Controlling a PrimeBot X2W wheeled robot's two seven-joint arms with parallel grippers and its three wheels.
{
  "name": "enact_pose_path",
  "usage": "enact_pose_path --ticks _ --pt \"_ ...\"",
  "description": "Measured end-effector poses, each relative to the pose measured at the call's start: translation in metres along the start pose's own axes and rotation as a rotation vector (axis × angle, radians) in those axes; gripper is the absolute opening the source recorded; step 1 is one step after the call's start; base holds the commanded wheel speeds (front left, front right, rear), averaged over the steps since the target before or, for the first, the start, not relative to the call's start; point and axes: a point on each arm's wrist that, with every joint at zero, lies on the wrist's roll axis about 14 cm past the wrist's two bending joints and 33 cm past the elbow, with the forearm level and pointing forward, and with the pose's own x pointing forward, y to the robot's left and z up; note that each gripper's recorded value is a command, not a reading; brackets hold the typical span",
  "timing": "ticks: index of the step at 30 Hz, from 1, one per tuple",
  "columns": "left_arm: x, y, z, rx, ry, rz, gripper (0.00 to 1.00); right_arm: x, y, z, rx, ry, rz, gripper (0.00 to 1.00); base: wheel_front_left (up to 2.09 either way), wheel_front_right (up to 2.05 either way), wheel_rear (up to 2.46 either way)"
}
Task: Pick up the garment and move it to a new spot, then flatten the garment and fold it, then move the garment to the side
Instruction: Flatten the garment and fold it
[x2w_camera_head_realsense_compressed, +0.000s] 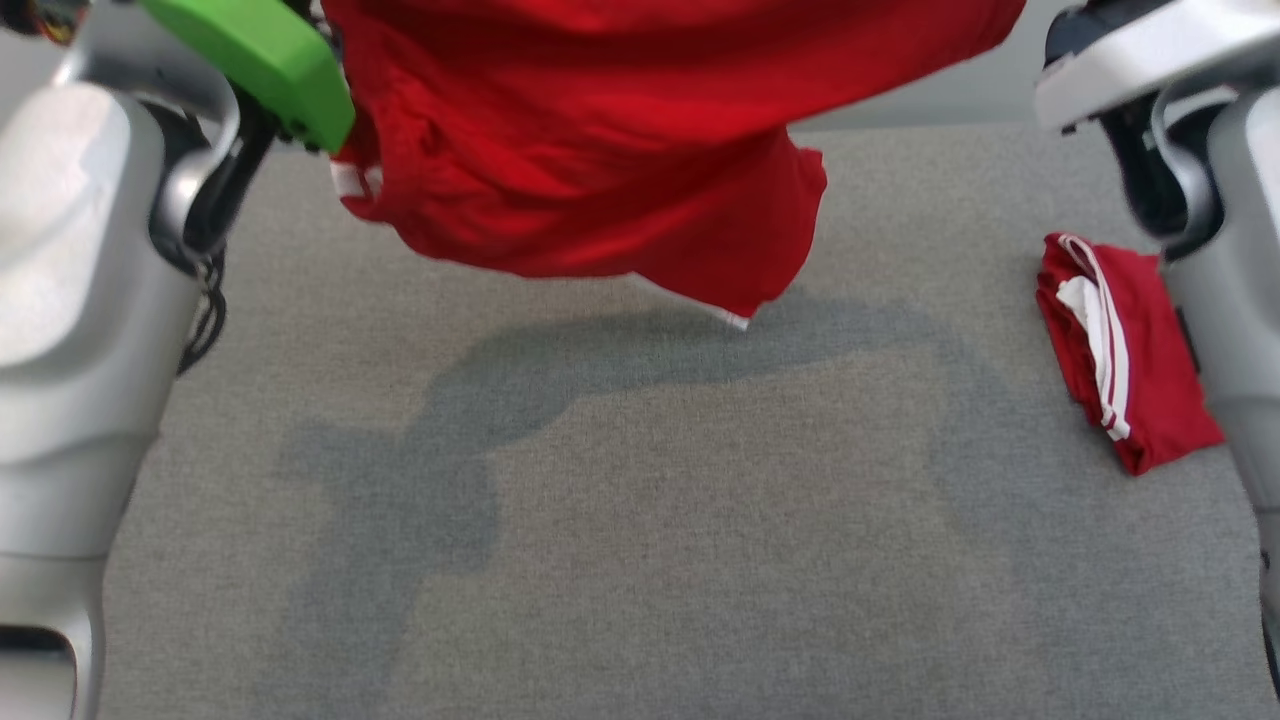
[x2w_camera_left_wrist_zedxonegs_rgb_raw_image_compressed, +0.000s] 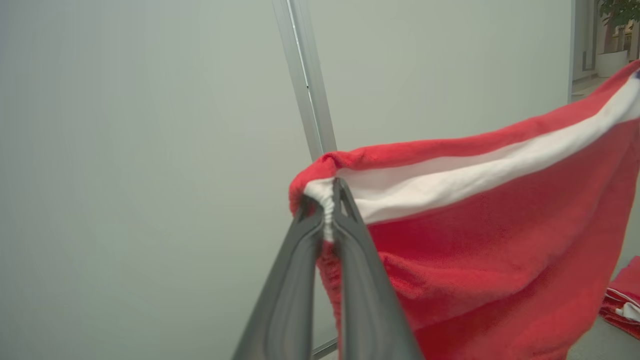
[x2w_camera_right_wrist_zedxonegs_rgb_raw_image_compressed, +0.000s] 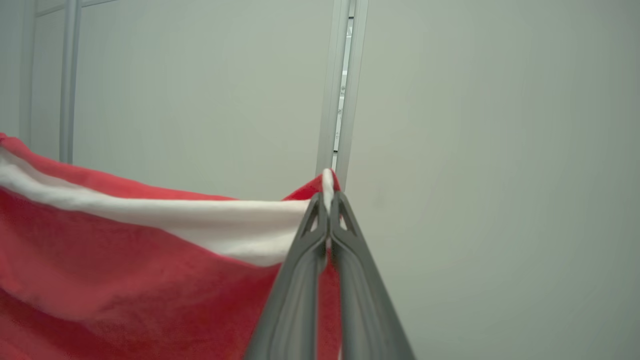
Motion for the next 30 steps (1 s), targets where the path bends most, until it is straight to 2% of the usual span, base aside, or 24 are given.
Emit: enact_pose_path --ticks 3,7,11,16,20,21,24,27,29,30 --pt "0.029 0.015 -0.003 0.047 -0.011 0.009 0.00 0.028 -0.018 -0.012 -0.049 0.010 -0.016 0.00 0.00 0.00 0.00" --pt "0.071 0.037 -0.002 0.099 -0.086 0.030 0.00 0.063 -0.061 -0.027 -0.092 -0.019 -0.104 0.00 0.00 0.00 0.00" --pt "0.103 0.041 -0.020 0.120 -0.144 0.008 0.00 0.087 -0.082 -0.051 -0.116 -0.036 -0.149 0.00 0.00 0.00 0.00" --pt "0.119 0.036 -0.083 0.027 -0.112 -0.019 0.00 0.087 -0.084 -0.114 -0.062 0.027 -0.168 0.00 0.00 0.00 0.00" --pt "0.096 0.016 -0.190 -0.122 0.082 -0.028 0.00 0.046 -0.074 -0.188 0.014 0.156 -0.168 0.00 0.00 0.00 0.00" --pt "0.096 0.016 -0.190 -0.122 0.082 -0.028 0.00 0.046 -0.074 -0.188 0.014 0.156 -0.168 0.00 0.00 0.00 0.00" --pt "0.053 -0.010 -0.264 -0.255 0.247 -0.020 0.00 -0.013 -0.048 -0.250 0.073 0.339 -0.132 0.00 0.00 0.00 0.00" --pt "0.004 -0.046 -0.307 -0.365 0.373 -0.024 0.00 -0.067 -0.038 -0.274 0.159 0.445 -0.164 0.00 0.00 0.00 0.00" --pt "-0.032 -0.075 -0.327 -0.422 0.455 -0.042 0.00 -0.106 -0.021 -0.288 0.196 0.537 -0.143 0.00 0.00 0.00 0.00" --pt "-0.060 -0.097 -0.335 -0.503 0.502 -0.026 0.00 -0.144 -0.017 -0.292 0.252 0.600 -0.186 0.00 0.00 0.00 0.00"
